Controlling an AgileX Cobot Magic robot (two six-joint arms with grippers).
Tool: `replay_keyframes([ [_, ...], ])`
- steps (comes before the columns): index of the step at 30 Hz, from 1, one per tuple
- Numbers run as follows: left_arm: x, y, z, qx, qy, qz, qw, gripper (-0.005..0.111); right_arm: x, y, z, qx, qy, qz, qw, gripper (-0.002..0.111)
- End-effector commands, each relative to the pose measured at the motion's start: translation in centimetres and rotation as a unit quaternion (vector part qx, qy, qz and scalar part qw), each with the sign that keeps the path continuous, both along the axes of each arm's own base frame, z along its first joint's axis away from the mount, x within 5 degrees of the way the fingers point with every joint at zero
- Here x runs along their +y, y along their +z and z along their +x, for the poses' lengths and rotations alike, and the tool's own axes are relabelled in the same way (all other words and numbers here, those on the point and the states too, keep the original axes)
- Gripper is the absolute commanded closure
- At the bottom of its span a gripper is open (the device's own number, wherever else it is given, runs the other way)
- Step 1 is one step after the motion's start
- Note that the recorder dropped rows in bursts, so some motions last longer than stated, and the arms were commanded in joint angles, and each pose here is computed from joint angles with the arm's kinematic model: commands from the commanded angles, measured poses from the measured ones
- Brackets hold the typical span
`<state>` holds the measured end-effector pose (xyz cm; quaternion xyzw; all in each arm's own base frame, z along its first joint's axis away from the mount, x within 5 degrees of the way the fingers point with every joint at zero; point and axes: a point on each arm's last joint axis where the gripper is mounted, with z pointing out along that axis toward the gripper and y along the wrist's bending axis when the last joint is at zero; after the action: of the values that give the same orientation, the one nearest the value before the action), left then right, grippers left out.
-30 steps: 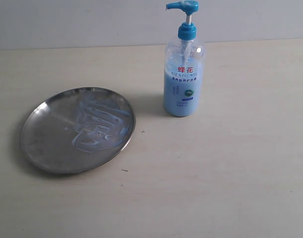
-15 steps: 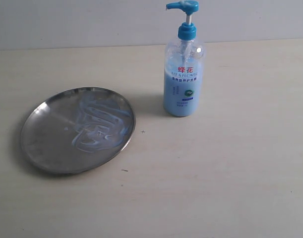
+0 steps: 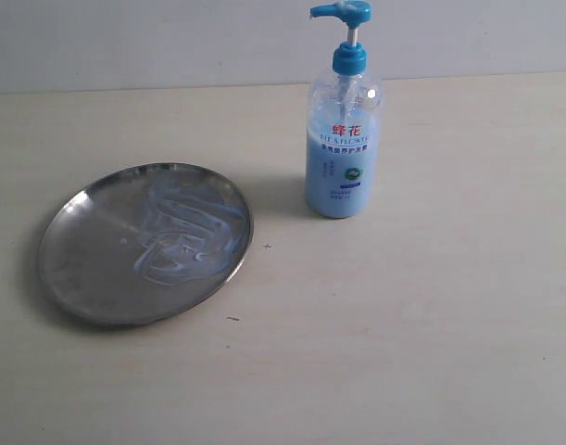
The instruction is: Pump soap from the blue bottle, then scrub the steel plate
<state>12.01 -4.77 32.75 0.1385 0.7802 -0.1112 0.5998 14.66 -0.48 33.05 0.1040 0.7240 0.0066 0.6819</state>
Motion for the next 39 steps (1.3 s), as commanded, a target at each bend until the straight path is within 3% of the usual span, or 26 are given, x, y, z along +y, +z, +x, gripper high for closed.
replay_keyframes([
  [1,0.3,0.2,-0.6,-0.01,0.002,-0.006,1.0,0.107,-0.1,0.0,-0.2,-0.002,-0.001,-0.001,1.0,0.108],
  [8,2.9,-1.3,-3.3,-0.013,0.092,-0.077,0.993,0.107,-0.1,0.0,-0.2,-0.002,-0.001,-0.002,1.0,0.108],
  [14,3.9,-4.9,-5.1,-0.009,0.142,-0.127,0.982,0.107,-0.1,0.0,-0.2,-0.002,-0.004,-0.001,1.0,0.108],
  [27,3.9,-10.0,-5.5,0.023,0.148,-0.131,0.98,0.107,-0.3,0.0,-0.2,-0.002,-0.015,-0.002,1.0,0.108],
  [39,4.0,-13.5,-6.3,-0.042,0.128,-0.063,0.989,0.107,-0.3,0.0,-0.2,-0.002,-0.015,-0.001,1.0,0.108],
])
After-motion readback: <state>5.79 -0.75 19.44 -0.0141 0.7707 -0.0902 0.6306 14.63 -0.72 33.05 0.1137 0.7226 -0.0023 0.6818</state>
